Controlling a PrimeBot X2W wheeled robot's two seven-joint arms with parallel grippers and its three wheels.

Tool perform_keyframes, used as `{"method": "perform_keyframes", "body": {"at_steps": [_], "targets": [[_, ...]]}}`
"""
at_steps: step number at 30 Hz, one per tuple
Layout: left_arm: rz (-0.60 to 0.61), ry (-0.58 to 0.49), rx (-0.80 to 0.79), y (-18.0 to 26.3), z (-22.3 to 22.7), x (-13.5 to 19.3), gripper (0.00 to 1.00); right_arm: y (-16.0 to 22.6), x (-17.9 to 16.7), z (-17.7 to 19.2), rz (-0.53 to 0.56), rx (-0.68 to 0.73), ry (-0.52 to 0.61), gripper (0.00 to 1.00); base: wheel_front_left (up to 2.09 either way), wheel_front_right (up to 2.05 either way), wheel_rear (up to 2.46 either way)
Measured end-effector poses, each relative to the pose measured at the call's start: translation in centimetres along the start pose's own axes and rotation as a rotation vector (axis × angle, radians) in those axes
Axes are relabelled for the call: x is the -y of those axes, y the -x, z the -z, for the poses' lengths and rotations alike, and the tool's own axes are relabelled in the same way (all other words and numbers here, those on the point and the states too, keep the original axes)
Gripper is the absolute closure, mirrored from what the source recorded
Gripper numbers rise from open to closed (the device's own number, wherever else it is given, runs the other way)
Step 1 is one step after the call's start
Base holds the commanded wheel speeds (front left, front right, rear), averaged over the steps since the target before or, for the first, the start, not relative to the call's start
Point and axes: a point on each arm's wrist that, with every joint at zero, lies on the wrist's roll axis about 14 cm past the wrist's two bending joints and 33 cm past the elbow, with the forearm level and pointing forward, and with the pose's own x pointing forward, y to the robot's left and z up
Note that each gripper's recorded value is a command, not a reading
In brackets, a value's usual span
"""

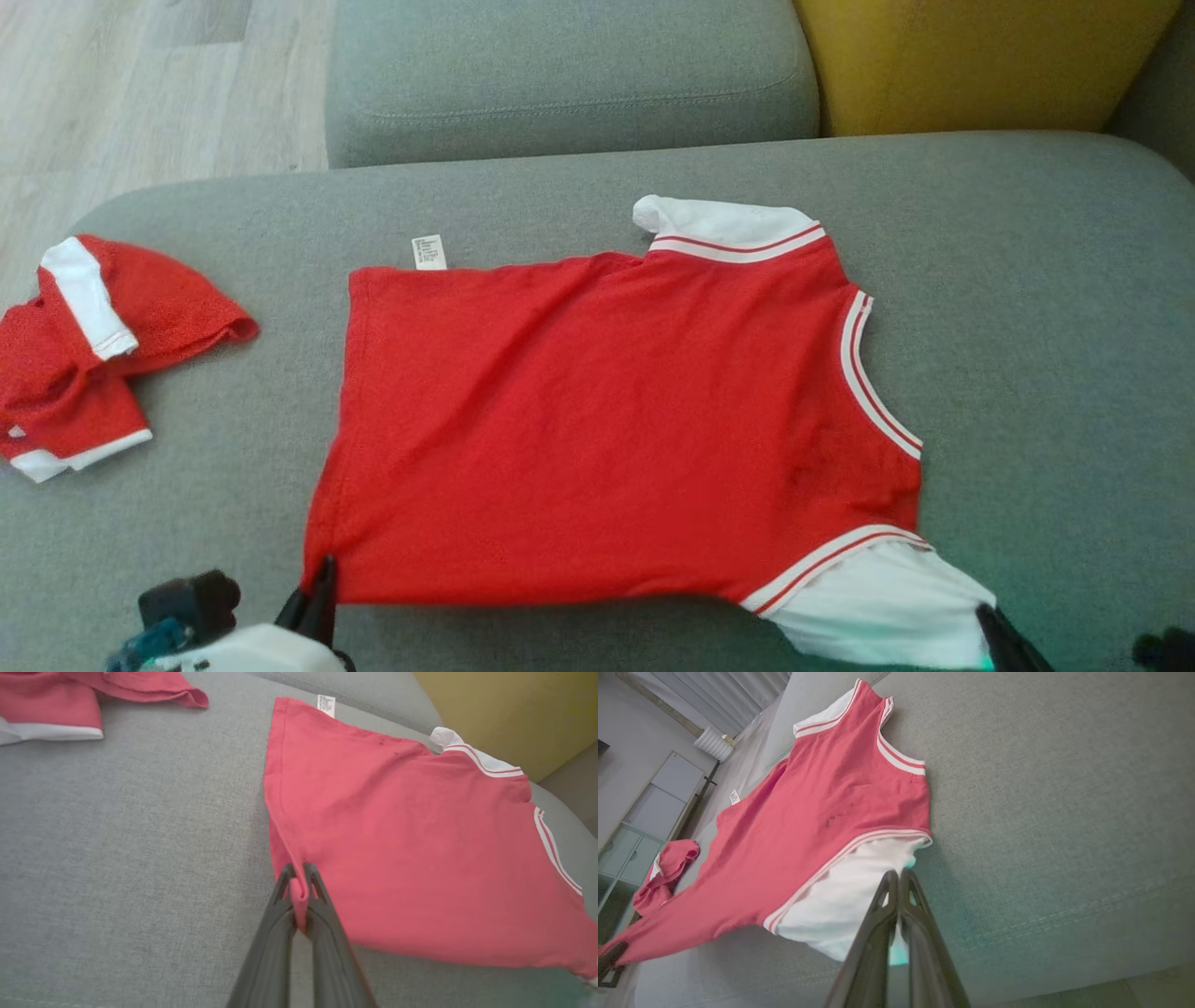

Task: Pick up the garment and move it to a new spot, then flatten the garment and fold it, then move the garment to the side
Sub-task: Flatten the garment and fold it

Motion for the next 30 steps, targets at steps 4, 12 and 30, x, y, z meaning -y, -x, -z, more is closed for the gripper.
{"method": "perform_keyframes", "body": {"at_steps": [4,12,30], "targets": [[0.006,0.040,-0.094,-0.6,1.1,0.0,1.00,-1.6,-0.6,-0.9,-0.032,0.001,-0.045,1.00,0.00,0.00,0.00],[0.064,0.138,-0.240,-4.1,1.3,1.1,1.00,-6.6,-2.4,-4.5,-0.094,0.003,-0.074,1.00,0.00,0.00,0.00],[0.073,0.180,-0.253,-12.0,-0.6,1.5,0.00,-16.4,-5.8,-9.2,-0.142,0.052,0.014,0.00,0.00,0.00,0.00]]}}
